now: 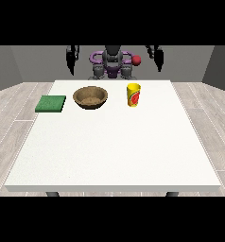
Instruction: Pick the cup and pour the ball into the bowl, then pick the bowl and place it on the pad
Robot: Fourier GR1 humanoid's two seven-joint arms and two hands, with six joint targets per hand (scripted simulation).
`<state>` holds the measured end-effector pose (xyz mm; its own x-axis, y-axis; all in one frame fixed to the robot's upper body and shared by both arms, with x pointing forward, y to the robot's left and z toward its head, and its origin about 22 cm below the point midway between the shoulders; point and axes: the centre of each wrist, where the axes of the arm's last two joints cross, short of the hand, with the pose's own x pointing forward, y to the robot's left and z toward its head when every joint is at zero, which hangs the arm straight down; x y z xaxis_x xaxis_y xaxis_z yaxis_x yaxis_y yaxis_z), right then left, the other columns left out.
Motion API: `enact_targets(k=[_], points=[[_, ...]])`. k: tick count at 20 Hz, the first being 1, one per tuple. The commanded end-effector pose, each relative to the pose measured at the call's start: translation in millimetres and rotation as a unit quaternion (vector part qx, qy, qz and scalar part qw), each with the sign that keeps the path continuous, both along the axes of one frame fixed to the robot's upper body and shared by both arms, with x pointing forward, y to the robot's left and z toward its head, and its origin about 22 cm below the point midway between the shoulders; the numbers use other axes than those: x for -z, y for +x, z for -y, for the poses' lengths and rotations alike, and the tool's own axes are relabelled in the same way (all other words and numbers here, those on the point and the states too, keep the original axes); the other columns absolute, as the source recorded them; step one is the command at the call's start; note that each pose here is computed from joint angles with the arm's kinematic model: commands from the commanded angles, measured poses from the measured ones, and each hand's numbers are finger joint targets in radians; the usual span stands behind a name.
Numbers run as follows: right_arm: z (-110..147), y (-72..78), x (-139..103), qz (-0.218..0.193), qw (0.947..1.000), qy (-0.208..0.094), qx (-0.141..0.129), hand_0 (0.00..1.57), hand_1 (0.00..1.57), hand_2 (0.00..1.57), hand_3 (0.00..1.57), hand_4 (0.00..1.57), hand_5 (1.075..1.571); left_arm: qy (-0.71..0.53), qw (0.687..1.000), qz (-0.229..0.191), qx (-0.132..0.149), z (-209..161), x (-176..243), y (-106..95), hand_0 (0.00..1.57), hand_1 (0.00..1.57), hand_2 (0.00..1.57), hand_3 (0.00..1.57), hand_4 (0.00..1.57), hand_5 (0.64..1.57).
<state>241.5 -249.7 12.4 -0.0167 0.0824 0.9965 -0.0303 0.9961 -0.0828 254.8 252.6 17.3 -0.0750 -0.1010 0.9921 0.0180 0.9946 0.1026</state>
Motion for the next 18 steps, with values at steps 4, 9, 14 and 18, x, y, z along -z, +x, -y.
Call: enact_targets(k=[4, 9, 14, 18], points=[[8.8, 0.3, -26.0, 0.008, 0.9998, -0.017, 0.005, 0.00, 0.00, 0.00, 0.00, 0.00, 1.569, 0.015, 1.000, 0.008, 0.004, -7.2, -27.4, 1.8, 0.00, 0.00, 0.00, 0.00, 0.00, 1.557], [65.2, -11.1, -37.0, 0.004, 0.9995, 0.031, -0.001, 0.00, 0.00, 0.00, 0.00, 0.00, 1.570, -0.088, 0.996, 0.004, -0.030, -17.3, -59.3, 18.0, 0.00, 0.00, 0.00, 0.00, 0.00, 1.557], [82.4, -21.6, -48.5, 0.040, 0.9986, 0.035, -0.002, 0.00, 0.00, 0.00, 0.00, 0.00, 1.570, -0.072, 0.996, 0.030, -0.040, -32.9, -45.2, 1.2, 0.00, 0.00, 0.00, 0.00, 0.00, 1.547], [73.4, -5.6, -44.9, 0.064, 0.9973, 0.031, -0.015, 0.00, 0.00, 0.00, 0.00, 0.00, 1.570, -0.058, 0.994, 0.084, -0.033, -46.2, -54.7, 26.3, 0.00, 0.00, 0.00, 0.00, 0.00, 1.542]])
